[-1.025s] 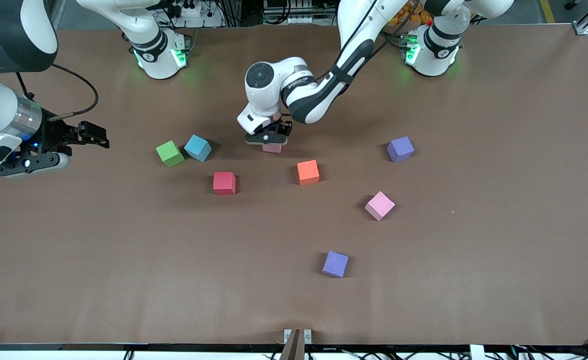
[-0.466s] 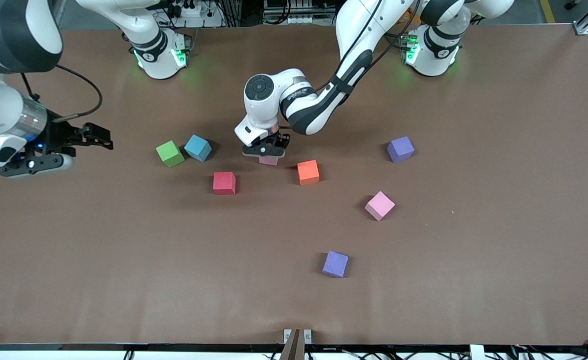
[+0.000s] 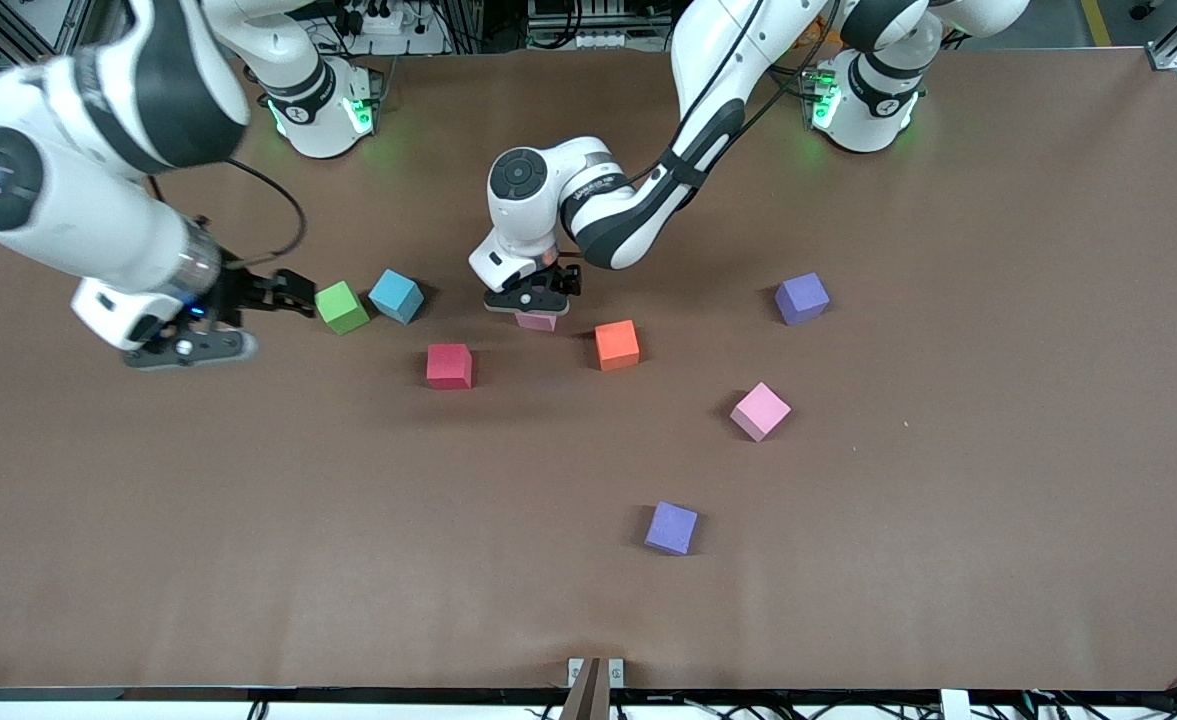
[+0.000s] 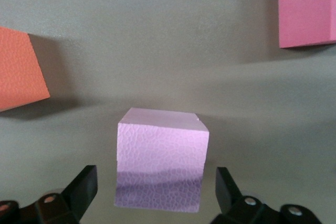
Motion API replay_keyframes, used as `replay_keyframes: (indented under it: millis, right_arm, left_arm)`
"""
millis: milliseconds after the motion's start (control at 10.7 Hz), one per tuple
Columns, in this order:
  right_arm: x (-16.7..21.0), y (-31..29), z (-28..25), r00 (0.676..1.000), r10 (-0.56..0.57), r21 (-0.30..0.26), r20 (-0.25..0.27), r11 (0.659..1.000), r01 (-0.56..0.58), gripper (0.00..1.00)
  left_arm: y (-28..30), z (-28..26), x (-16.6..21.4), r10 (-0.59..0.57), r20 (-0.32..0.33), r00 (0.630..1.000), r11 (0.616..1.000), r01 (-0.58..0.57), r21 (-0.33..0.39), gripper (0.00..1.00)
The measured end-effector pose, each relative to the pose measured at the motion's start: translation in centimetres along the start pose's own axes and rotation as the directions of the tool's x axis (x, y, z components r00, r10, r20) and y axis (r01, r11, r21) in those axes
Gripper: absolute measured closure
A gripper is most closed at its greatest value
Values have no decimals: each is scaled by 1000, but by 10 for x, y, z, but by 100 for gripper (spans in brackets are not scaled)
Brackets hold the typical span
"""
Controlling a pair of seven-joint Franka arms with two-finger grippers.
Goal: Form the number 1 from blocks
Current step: 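Move the left gripper to the orange cube while the right gripper grasps red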
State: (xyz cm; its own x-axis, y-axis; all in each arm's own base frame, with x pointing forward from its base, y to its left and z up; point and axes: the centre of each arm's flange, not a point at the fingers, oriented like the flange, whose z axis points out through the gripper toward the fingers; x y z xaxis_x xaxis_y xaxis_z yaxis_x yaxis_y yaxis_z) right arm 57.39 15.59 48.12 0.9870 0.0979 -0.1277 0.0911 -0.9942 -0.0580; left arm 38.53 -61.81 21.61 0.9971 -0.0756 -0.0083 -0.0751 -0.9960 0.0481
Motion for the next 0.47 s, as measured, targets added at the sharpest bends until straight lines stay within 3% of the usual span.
replay_keyframes:
  millis: [466]
  right_arm:
    - [25, -11, 54, 1000, -3, -11, 31, 1000, 3, 0]
  left_arm:
    - [-19, -37, 36, -98, -28, 995, 995, 98, -3, 0]
